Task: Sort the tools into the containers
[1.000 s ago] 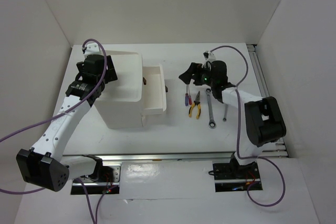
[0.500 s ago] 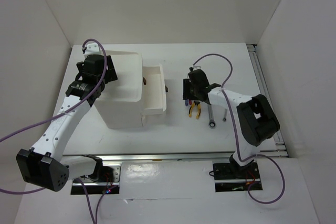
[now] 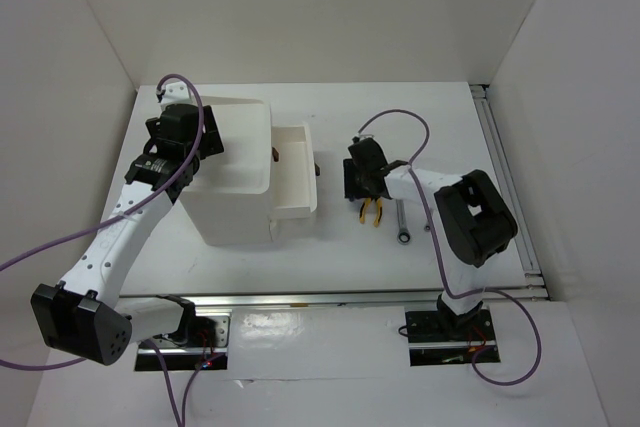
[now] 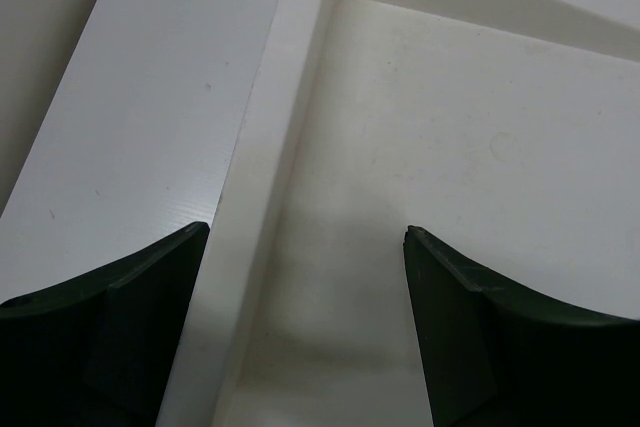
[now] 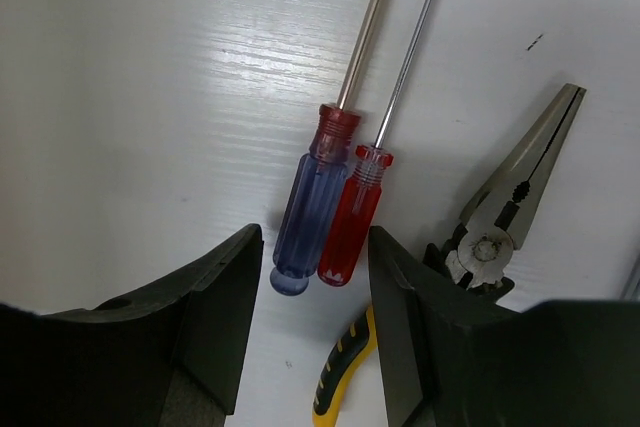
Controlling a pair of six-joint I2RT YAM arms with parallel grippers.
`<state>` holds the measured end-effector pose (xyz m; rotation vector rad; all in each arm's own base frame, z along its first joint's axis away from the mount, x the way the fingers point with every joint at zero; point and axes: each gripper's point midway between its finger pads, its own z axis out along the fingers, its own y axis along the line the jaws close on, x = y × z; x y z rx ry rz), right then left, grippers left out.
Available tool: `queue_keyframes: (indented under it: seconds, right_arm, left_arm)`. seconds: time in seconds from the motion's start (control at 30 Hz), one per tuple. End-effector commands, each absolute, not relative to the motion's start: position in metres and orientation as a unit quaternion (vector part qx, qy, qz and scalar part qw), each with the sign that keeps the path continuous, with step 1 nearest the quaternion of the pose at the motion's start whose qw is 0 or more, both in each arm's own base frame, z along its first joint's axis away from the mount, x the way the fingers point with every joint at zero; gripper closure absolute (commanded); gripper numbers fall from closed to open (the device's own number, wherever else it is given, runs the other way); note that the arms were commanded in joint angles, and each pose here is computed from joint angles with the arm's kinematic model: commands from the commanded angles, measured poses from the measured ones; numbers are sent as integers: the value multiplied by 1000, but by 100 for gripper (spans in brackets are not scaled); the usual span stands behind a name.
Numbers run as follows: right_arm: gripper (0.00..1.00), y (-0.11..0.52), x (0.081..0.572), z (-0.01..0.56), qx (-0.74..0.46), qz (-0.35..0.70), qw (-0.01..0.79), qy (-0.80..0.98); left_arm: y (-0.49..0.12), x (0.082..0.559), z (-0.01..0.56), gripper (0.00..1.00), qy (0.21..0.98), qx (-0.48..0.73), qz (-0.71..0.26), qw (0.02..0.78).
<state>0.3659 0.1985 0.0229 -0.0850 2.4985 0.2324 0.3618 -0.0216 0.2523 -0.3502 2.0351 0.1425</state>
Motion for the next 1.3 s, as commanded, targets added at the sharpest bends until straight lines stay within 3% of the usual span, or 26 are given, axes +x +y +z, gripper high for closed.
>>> queue_keyframes:
  seconds: [0.0, 0.43, 1.07, 1.27]
  right_arm:
    - [46, 201, 383, 53, -26, 70, 351, 933]
    - [46, 217, 390, 77, -30, 79, 368, 926]
    - [46, 219, 385, 29, -25, 68, 321, 944]
    - [54, 218, 384, 12, -16, 68, 301, 951]
  left_arm:
    - [-49, 330, 180, 11, 918, -90, 35, 384]
    - [-51, 329, 180, 11, 919, -89, 31, 383]
    - [-51, 329, 183, 11, 917, -89, 29, 387]
    - [-51, 329, 183, 11, 917, -89, 29, 387]
